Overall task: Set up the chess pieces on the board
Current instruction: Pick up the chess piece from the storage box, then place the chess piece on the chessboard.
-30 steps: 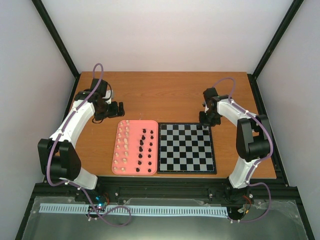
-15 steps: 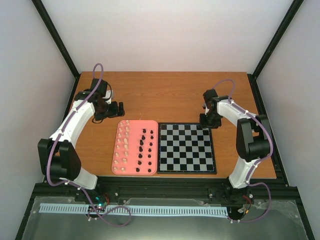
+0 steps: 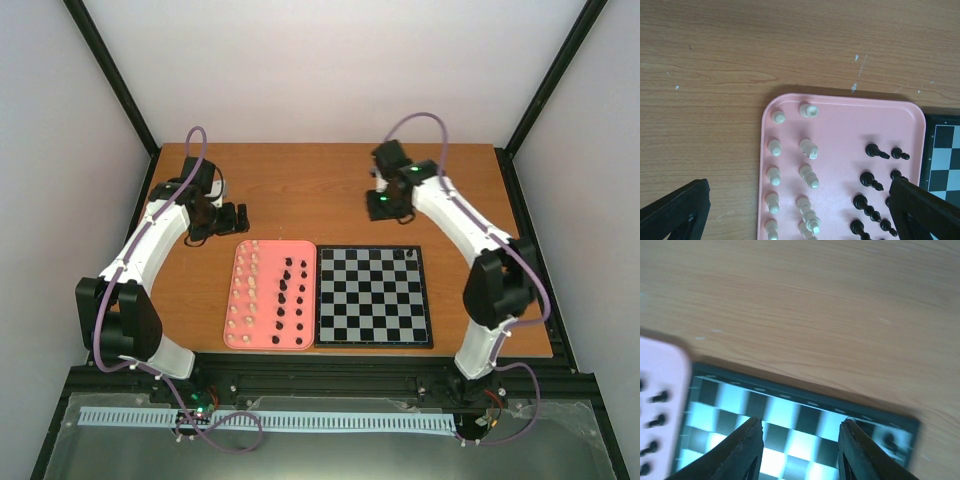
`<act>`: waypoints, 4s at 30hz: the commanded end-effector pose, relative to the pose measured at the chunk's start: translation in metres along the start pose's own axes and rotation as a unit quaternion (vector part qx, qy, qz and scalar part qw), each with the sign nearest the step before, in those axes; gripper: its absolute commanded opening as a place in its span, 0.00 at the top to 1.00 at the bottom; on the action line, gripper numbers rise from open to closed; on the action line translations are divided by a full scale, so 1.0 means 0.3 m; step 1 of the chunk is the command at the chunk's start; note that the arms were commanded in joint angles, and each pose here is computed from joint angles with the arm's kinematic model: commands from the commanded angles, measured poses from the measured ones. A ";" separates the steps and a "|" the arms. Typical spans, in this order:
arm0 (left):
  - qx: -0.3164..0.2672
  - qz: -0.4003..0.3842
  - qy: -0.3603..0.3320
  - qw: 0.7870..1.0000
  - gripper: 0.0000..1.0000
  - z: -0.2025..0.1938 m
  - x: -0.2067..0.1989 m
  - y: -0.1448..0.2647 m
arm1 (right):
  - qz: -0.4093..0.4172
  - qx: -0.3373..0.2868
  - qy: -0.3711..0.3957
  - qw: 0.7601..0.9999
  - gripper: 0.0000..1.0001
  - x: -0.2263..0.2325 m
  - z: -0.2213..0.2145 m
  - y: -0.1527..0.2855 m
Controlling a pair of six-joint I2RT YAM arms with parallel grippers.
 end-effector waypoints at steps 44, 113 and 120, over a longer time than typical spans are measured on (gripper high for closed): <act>-0.012 0.001 0.002 1.000 0.00 0.005 -0.004 0.016 | 0.112 0.195 0.211 0.951 0.61 0.750 -0.394 -0.422; -0.012 -0.003 0.001 1.000 0.00 0.001 -0.007 0.013 | -0.077 0.116 -0.099 0.985 0.97 -0.285 -0.309 -0.173; -0.011 0.000 0.000 1.000 0.00 -0.002 -0.005 0.012 | -0.083 0.118 -0.099 0.985 0.94 -0.294 -0.301 -0.201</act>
Point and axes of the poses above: each gripper's point midway between its finger pads, its own y axis back along the fingers, its own x axis along the line the jaws close on, z = x × y, the point moved 4 cm from there along y, back along the fingers, and after that the axes turned 12 degrees about -y, right-handed, at the moved point
